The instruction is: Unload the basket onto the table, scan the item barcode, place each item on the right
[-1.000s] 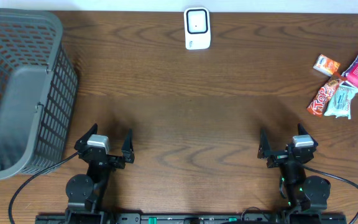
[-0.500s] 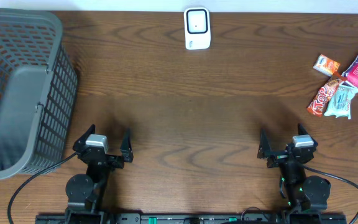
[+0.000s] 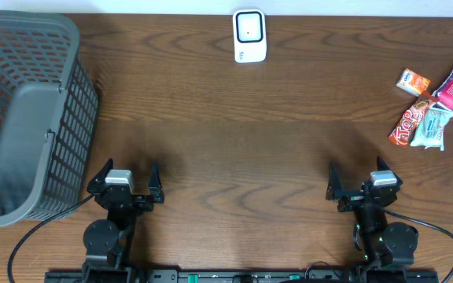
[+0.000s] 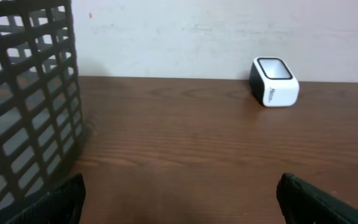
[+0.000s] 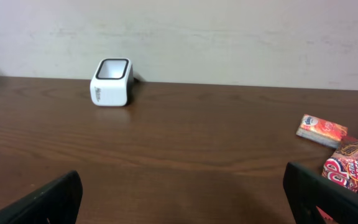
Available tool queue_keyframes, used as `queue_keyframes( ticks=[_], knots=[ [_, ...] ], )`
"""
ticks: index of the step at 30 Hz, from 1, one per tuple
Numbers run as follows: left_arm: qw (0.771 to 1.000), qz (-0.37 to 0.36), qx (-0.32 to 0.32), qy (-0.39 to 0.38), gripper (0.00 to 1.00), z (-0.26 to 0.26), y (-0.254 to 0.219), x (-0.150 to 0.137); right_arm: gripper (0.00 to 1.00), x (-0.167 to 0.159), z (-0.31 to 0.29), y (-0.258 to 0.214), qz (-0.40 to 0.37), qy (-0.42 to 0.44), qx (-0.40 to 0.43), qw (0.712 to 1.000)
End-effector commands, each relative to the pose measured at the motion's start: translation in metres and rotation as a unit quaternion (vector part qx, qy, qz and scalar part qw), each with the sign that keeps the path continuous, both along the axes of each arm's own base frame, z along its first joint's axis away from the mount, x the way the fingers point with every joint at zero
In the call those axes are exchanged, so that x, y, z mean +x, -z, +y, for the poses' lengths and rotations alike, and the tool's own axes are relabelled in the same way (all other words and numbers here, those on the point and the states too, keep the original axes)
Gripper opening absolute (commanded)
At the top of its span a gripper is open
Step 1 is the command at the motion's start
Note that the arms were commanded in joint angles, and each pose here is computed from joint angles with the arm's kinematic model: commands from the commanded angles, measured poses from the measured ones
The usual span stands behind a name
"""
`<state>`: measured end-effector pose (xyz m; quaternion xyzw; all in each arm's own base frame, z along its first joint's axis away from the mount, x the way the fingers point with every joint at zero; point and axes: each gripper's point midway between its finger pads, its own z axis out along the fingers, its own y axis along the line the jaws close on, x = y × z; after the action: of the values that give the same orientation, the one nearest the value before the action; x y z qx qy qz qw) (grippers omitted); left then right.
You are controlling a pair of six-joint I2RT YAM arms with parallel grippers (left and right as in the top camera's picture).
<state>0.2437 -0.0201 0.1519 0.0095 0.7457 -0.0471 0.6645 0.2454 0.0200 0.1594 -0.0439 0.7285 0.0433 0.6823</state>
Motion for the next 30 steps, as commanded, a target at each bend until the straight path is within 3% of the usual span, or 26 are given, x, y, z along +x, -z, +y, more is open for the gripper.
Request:
queue_keyframes(
  ticks=[1,30],
  knots=[
    [0.999,0.024,0.021,-0.028,0.98,0.011,0.0174,-0.0005,0.99,-0.0003,-0.0006,-0.0002,-0.002,0.0,-0.005,1.0],
    [0.999,0.021,0.025,-0.021,0.98,0.0088,0.016,-0.0002,0.99,-0.0002,-0.0006,0.0001,-0.001,0.0,-0.005,1.0]
  ],
)
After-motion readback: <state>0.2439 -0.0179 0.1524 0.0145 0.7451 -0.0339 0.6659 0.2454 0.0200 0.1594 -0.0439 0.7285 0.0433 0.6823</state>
